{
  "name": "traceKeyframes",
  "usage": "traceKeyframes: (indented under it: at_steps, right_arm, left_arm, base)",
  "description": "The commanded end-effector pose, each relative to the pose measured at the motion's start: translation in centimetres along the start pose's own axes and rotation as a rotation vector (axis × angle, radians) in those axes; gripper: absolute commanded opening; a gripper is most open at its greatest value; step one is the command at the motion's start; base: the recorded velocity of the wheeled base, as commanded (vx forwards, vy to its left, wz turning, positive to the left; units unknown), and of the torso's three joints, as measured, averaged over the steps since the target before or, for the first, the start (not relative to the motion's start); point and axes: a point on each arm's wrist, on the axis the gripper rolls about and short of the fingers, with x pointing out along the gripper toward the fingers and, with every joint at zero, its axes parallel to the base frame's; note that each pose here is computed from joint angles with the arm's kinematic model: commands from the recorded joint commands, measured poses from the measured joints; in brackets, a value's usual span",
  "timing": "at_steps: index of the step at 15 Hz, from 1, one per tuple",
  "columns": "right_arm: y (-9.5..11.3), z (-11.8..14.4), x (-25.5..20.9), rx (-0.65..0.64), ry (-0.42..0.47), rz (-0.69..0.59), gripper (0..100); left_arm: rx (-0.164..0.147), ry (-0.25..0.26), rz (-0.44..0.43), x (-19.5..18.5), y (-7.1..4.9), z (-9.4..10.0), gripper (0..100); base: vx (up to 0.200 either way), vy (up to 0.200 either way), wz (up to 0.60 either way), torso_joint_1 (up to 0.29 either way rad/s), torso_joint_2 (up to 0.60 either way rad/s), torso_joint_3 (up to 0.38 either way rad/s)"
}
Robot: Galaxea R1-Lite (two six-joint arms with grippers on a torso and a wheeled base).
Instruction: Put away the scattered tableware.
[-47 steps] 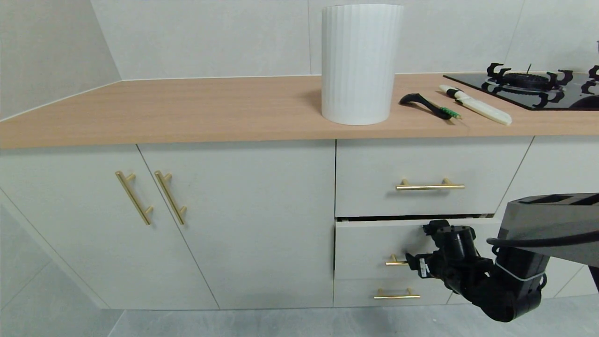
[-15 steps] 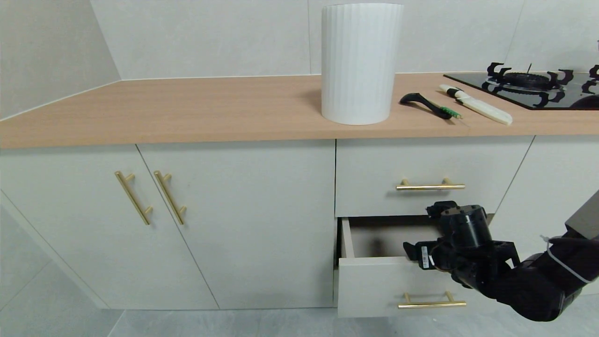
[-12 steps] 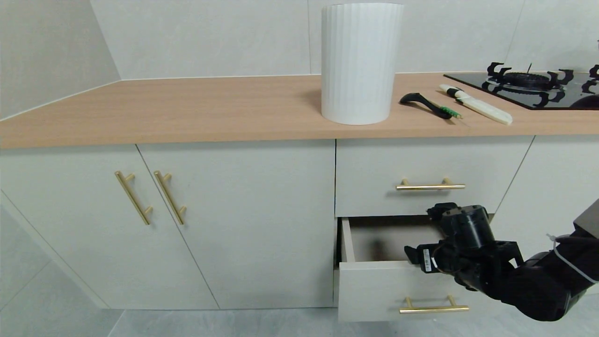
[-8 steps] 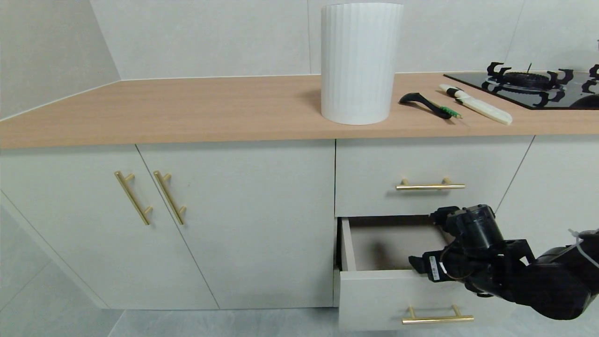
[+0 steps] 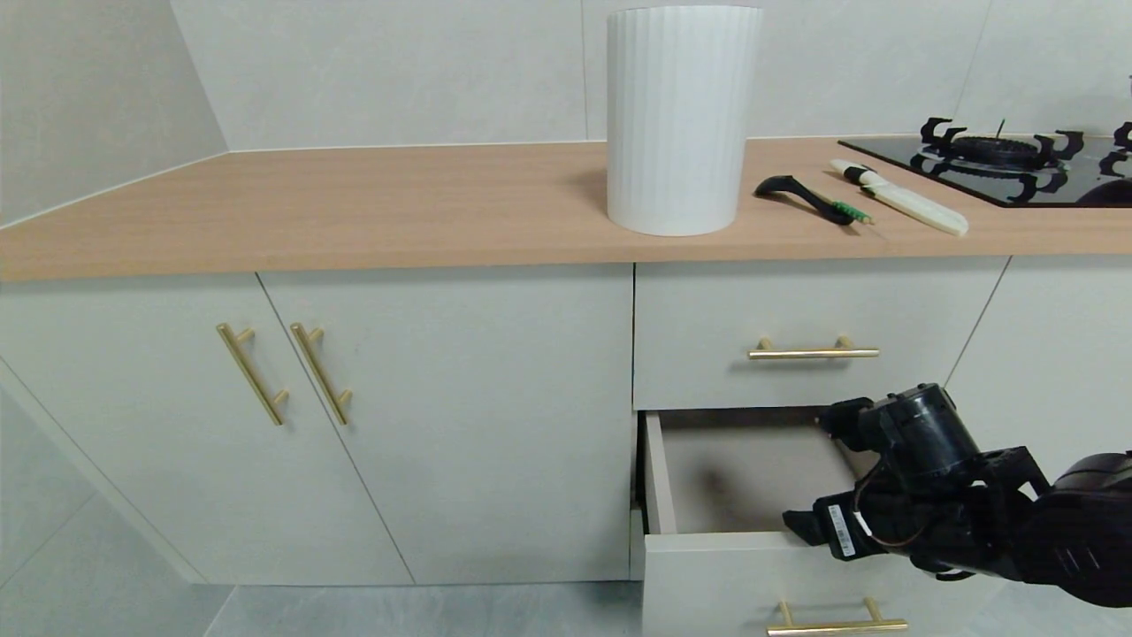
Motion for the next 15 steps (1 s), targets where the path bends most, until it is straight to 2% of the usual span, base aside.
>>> traceKeyframes:
  at_steps: [1,15]
  right_arm:
    - [0.0,-0.1,-0.5,-0.026,0.008,0.004,100]
    - [0.1,-3.1,-4.2,-0.302,0.260,0.095,100]
  left_arm:
    - [0.000,0.001,0.001,0.0,0.0,0.0,100]
    - [0.000,0.001,0.001,0.0,0.0,0.0,100]
  base:
    - [0.000,0.000,0.00,0.000,0.00,0.000]
    - [0.000,0.000,0.00,0.000,0.00,0.000]
